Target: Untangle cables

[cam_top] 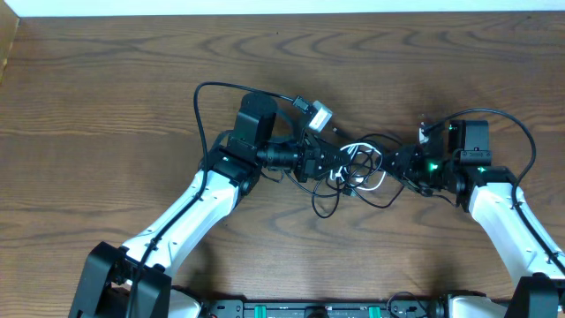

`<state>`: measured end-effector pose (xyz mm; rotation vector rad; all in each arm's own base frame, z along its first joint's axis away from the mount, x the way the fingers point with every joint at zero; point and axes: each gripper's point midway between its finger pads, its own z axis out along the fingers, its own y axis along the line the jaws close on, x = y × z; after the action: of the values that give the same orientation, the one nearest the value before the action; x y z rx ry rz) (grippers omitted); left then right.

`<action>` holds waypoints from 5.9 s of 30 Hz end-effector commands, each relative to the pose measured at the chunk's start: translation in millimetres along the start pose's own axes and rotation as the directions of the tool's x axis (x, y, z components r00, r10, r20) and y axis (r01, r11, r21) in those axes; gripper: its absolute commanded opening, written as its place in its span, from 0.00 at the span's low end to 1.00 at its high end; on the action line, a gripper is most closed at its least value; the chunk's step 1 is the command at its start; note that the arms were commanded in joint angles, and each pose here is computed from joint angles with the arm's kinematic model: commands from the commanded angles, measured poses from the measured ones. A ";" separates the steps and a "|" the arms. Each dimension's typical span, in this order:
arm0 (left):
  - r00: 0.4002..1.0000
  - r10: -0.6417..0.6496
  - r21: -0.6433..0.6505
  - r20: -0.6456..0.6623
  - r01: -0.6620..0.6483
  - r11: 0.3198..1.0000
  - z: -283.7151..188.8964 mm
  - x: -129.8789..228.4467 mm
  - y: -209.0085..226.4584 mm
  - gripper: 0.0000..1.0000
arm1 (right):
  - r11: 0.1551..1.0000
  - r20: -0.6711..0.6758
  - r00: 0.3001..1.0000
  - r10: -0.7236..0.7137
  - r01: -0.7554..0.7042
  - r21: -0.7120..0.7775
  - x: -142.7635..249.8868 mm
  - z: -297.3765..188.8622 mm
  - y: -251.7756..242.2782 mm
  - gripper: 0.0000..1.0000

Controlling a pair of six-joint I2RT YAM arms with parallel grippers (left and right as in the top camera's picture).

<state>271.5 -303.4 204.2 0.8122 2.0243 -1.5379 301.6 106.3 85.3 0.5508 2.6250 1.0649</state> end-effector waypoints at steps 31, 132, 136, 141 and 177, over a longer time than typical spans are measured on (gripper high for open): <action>0.984 0.024 -0.015 0.179 -0.022 1.000 -34.0 -50.8 11.5 0.08 | 0.914 0.176 0.976 -0.124 0.043 0.403 -0.2 13.9 -24.5 0.02; 0.897 -0.372 -0.593 0.240 0.439 0.675 -88.6 30.0 138.5 0.99 | 0.894 0.068 0.935 -0.348 0.309 0.325 -9.1 43.3 -15.7 0.43; 0.897 -0.372 -0.593 0.240 0.439 0.676 -88.6 30.0 138.5 0.99 | 0.878 0.060 0.939 -0.340 0.294 0.377 -11.6 47.5 -30.0 0.43; 0.897 -0.372 -0.593 0.240 0.439 0.675 -88.6 30.0 138.5 0.99 | 0.869 0.029 0.940 -0.340 0.302 0.391 -10.7 59.6 -41.6 0.41; 0.896 -0.373 -0.592 0.239 0.439 0.676 -88.4 30.1 138.3 0.99 | 0.861 0.060 0.860 -0.506 0.508 -0.021 12.9 63.9 65.7 0.01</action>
<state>342.8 -186.5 107.9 0.0091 2.5379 -0.9197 328.5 186.8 109.1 -0.1681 2.4166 0.9836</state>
